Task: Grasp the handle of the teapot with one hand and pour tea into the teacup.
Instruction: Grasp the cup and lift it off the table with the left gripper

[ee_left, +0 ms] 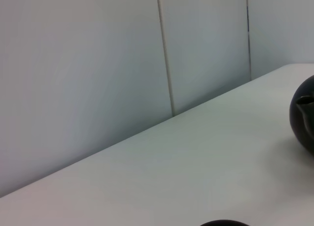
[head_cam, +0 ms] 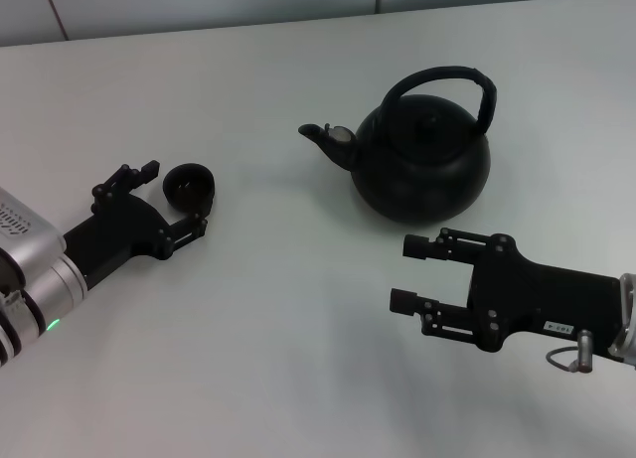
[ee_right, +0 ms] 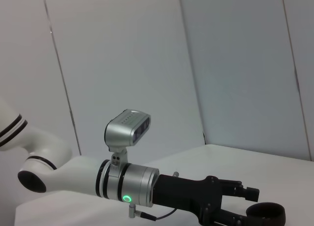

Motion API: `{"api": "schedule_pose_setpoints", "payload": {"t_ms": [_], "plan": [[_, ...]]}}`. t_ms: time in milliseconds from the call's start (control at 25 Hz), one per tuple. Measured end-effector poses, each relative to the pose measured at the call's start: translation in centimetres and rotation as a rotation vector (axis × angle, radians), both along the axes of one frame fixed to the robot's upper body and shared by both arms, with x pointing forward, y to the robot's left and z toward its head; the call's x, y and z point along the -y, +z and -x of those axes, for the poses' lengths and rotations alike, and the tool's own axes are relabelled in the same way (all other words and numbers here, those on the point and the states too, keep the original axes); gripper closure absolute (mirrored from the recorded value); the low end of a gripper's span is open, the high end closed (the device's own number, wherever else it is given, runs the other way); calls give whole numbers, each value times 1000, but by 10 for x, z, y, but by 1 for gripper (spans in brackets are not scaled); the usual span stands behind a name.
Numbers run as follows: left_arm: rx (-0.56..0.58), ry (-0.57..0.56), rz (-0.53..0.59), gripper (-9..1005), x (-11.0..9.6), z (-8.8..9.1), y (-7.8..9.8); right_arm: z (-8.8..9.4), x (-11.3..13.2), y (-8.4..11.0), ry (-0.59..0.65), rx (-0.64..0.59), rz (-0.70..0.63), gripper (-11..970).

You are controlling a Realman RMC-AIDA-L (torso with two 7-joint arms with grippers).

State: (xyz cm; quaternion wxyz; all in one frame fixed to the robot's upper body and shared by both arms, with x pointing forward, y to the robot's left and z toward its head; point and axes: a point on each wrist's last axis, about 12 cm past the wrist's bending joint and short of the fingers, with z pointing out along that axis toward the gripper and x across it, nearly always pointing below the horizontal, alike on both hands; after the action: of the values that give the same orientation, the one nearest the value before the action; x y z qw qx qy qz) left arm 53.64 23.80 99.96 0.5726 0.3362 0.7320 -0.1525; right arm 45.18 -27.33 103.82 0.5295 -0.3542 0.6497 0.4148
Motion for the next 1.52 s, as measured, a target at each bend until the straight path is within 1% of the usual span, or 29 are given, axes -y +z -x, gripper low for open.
{"api": "schedule_pose_setpoints", "payload": {"t_ms": [920, 1160, 1400, 1520], "plan": [[-14, -11, -26, 149, 6, -6, 0, -4, -1, 1, -5, 8, -4, 307], [-33, 8, -44, 159, 6, -13, 0, -5, -1, 1, -12, 7, 3, 307], [-31, 10, -39, 315, 6, -13, 1, -6, -1, 1, -12, 7, 3, 307], [-21, -2, -27, 315, 8, -12, 3, -9, -1, 2, -13, 10, 7, 307]]}}
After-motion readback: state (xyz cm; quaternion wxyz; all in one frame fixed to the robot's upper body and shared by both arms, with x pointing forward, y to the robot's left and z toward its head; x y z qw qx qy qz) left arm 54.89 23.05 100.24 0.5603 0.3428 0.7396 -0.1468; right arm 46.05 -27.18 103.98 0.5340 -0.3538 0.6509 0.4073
